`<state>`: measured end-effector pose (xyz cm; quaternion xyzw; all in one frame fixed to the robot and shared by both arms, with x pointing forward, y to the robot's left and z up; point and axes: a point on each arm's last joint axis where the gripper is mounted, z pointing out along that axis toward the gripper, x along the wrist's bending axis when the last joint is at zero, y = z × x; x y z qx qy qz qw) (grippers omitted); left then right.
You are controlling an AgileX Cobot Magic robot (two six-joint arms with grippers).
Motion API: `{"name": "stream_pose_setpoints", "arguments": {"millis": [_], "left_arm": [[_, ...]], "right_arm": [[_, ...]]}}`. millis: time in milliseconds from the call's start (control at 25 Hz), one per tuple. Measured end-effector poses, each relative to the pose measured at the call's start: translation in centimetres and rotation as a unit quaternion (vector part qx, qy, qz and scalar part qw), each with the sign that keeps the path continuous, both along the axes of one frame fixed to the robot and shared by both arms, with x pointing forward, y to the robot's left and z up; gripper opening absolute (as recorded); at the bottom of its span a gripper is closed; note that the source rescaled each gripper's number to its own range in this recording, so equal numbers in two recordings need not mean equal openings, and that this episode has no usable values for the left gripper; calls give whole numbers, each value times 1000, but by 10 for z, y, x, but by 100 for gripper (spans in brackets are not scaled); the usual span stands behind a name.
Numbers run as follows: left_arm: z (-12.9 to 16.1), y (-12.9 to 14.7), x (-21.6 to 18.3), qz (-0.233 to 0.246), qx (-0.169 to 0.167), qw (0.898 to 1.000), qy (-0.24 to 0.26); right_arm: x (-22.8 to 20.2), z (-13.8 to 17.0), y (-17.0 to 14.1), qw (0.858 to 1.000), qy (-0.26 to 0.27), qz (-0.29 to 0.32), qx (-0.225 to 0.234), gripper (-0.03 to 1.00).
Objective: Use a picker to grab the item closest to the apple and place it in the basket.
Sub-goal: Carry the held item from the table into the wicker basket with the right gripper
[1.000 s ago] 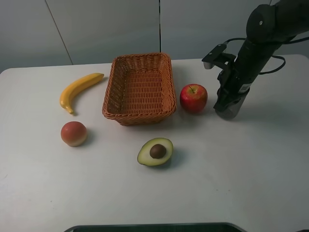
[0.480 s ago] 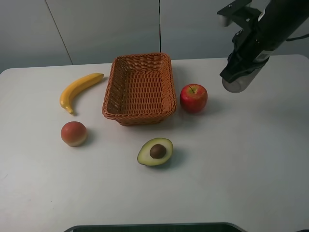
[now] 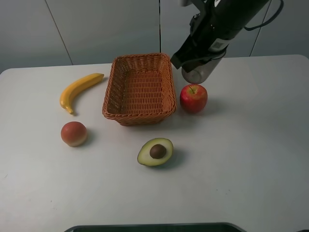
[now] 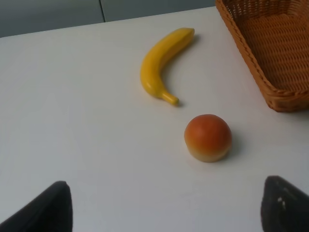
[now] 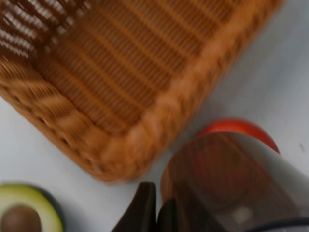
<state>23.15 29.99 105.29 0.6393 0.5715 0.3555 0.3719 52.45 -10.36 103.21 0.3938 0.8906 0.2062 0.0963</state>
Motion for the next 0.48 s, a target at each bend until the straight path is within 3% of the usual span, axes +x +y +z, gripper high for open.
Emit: {"name": "stream_pose_setpoints", "arguments": {"millis": [240,480], "left_arm": [[0,0,0,0,0,1000,0],[0,0,0,0,0,1000,0]], "right_arm": [[18,-9,51,999,-22,33,14,0],[35,-39,86,997,-47,59,11,0]]}}
